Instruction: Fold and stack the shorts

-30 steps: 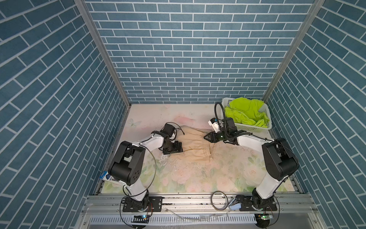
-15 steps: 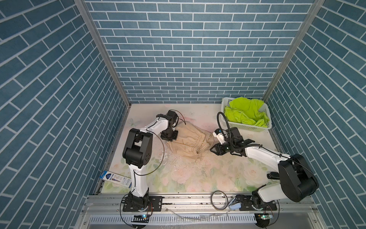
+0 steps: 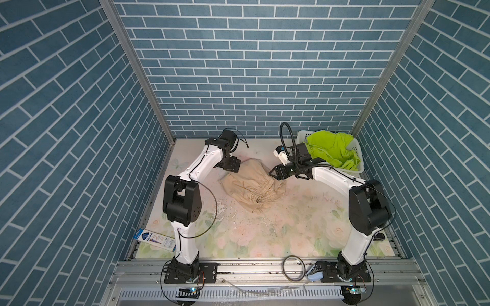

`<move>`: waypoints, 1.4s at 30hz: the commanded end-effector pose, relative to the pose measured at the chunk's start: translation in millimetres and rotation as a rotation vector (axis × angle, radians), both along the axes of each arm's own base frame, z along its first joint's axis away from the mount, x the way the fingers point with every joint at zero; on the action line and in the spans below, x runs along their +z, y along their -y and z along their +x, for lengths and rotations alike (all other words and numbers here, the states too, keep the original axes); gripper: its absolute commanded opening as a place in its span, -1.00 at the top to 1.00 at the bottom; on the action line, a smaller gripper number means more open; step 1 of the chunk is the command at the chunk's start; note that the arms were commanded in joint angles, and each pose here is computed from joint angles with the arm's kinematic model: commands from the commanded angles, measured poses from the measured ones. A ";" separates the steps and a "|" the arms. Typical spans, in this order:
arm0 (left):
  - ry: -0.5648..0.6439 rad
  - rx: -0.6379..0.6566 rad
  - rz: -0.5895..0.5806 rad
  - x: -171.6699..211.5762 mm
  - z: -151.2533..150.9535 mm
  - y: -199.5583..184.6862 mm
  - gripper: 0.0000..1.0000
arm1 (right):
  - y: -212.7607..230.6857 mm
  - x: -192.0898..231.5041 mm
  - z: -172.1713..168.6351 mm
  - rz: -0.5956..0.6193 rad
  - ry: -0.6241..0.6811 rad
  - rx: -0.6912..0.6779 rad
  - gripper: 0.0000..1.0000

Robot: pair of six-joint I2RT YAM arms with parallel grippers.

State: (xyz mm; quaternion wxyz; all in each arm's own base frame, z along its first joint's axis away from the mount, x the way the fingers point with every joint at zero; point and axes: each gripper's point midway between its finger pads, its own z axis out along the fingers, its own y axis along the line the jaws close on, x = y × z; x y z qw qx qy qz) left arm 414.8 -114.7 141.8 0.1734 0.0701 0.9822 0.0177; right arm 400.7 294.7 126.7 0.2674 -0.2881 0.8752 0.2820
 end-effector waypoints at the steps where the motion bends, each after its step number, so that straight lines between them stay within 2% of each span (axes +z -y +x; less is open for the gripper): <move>1: -0.037 0.123 -0.172 -9.1 -41.1 4.0 -0.99 | -0.2 -24.6 8.6 -0.029 -0.061 0.063 -0.36; 6: -0.002 0.164 -0.477 -30.9 -70.6 35.7 -0.99 | -11.8 -40.9 22.9 0.031 -0.098 0.131 -0.38; 8: -0.006 0.176 -0.542 -38.1 -76.1 42.5 -0.99 | -11.6 -53.8 22.8 0.024 -0.135 0.147 -0.38; 13: -0.072 0.224 -0.531 -66.5 -93.0 37.7 -0.99 | -3.8 -78.7 10.0 0.021 -0.202 0.136 -0.35; 17: -0.081 0.230 -0.546 -78.1 -94.2 39.7 -0.99 | -3.3 -85.1 -10.0 0.077 -0.254 0.126 -0.26; 21: -0.062 0.229 -0.493 -75.7 -85.5 32.3 -0.99 | -7.5 -83.7 -38.4 0.165 -0.297 0.125 -0.27; 26: -0.043 0.265 -0.387 -55.9 -71.2 4.1 -0.99 | -27.9 -82.9 -92.3 0.129 -0.296 0.152 -0.19; 29: -0.031 0.276 -0.335 -35.0 -67.5 -3.2 -0.99 | -29.7 -73.8 -106.6 0.075 -0.240 0.072 -0.22; 32: -0.036 0.269 -0.331 -19.4 -73.7 7.1 -0.99 | -7.4 -59.5 -103.1 0.044 -0.190 -0.072 -0.27; 36: -0.041 0.206 -0.204 -5.3 -84.4 26.8 -0.99 | 35.1 -46.6 -104.8 -0.086 -0.102 -0.182 -0.34; 42: -0.116 0.115 -0.040 -22.8 -96.1 57.8 -0.99 | 87.7 -21.6 -106.1 -0.059 -0.061 -0.306 -0.37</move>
